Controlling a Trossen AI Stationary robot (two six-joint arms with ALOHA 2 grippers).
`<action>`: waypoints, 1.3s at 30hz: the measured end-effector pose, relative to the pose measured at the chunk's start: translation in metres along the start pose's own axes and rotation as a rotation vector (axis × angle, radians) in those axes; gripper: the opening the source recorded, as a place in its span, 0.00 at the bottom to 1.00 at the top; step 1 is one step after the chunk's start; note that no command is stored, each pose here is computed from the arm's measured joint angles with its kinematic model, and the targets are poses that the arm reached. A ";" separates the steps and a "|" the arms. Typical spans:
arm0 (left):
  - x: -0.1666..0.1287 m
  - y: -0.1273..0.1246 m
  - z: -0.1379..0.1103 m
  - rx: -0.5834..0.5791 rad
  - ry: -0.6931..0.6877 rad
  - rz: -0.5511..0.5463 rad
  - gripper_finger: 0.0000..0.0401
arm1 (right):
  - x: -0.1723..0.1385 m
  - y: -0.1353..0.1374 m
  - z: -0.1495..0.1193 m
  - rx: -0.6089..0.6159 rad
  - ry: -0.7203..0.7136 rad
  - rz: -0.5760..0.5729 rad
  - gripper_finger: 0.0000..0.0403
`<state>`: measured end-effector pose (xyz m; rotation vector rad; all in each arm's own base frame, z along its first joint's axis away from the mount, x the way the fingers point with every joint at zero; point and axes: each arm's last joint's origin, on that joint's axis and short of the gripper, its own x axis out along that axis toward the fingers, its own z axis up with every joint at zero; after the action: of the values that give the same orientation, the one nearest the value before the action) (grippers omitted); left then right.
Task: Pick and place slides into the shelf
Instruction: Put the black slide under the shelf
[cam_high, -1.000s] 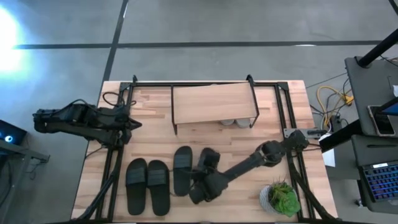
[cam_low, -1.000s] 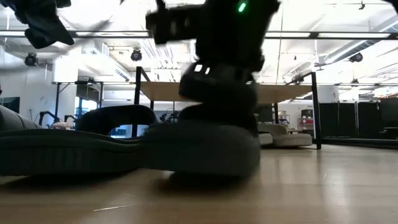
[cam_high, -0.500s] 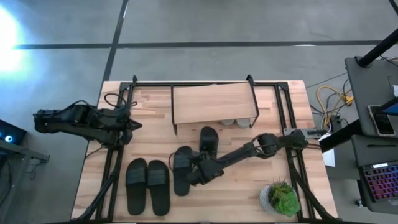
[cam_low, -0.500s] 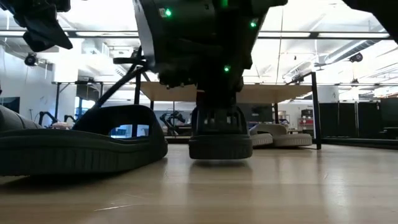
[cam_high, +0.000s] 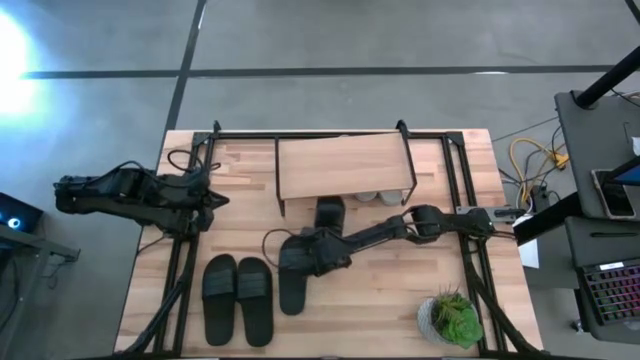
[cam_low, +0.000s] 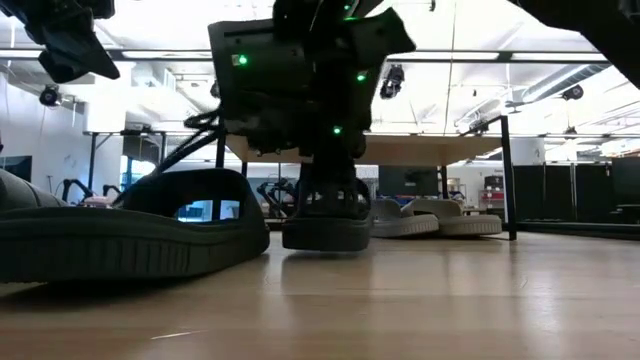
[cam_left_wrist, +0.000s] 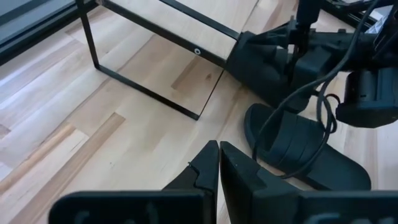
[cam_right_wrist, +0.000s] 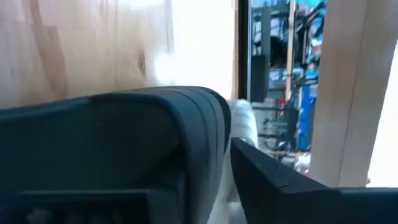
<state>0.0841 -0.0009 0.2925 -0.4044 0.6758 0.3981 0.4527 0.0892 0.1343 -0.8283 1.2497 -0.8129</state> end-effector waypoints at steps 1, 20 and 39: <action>0.000 0.000 0.000 0.000 -0.001 -0.001 0.00 | 0.001 0.000 0.001 -0.018 -0.008 -0.008 0.25; 0.000 -0.001 0.002 -0.034 -0.021 -0.016 0.00 | 0.010 -0.002 -0.008 -0.003 0.086 0.058 0.40; 0.000 -0.002 0.004 -0.044 -0.045 -0.013 0.00 | -0.056 -0.002 -0.007 -0.005 -0.064 0.079 0.57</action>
<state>0.0873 -0.0008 0.2958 -0.4397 0.6212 0.4093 0.4387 0.1367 0.1611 -0.7979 1.2210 -0.7152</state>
